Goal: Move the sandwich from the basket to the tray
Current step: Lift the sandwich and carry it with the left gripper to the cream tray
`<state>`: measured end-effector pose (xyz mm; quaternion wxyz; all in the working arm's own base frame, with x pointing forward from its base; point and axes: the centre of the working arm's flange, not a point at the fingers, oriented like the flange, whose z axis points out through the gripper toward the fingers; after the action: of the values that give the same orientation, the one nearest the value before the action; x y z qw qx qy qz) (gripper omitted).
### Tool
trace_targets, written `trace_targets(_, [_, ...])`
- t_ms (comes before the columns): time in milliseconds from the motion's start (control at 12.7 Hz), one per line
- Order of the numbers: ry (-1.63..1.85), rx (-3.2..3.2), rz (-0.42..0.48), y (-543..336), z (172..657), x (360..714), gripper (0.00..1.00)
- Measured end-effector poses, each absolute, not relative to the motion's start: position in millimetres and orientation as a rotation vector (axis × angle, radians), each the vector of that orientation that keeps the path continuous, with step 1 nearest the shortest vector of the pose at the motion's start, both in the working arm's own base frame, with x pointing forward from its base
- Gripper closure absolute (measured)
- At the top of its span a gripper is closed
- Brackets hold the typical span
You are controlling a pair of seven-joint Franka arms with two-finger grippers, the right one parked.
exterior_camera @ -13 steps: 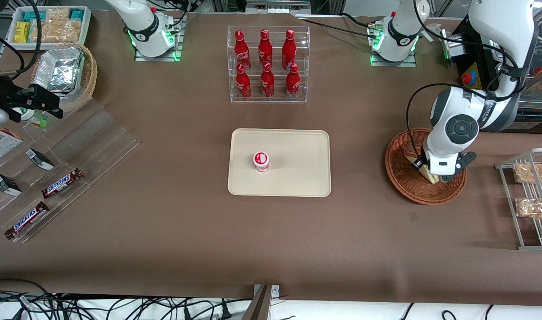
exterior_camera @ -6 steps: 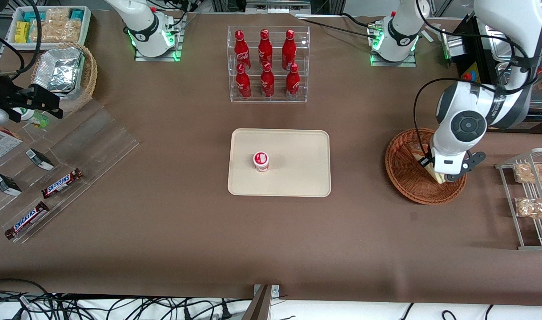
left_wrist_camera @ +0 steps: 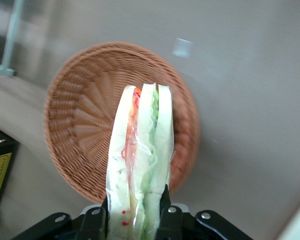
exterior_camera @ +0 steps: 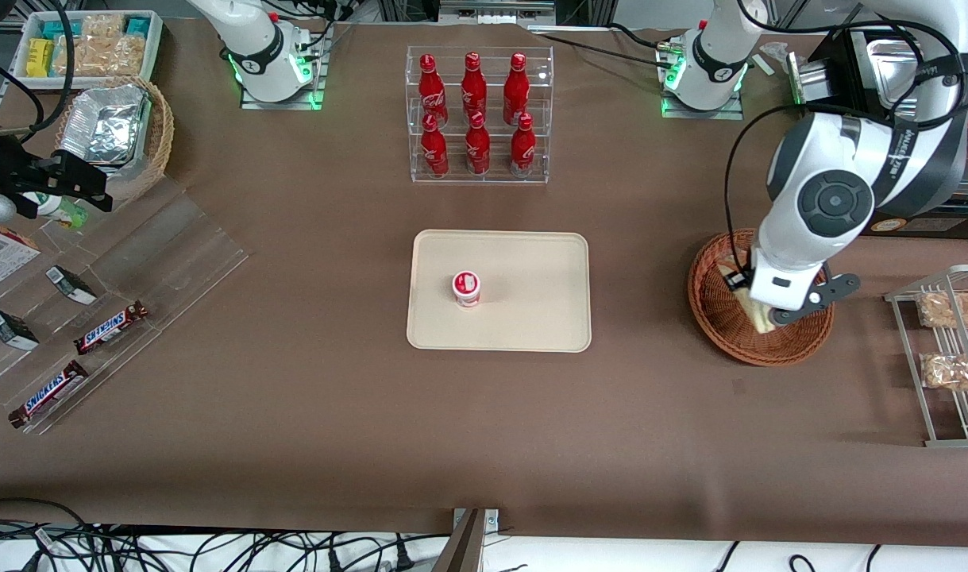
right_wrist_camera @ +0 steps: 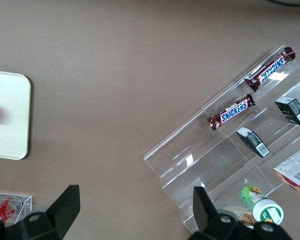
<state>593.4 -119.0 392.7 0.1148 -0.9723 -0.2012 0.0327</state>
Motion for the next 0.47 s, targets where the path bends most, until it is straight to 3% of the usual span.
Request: trace_targets(474, [-0.208,-2.986,0.135,-236.5,404.5,563.7,0.65])
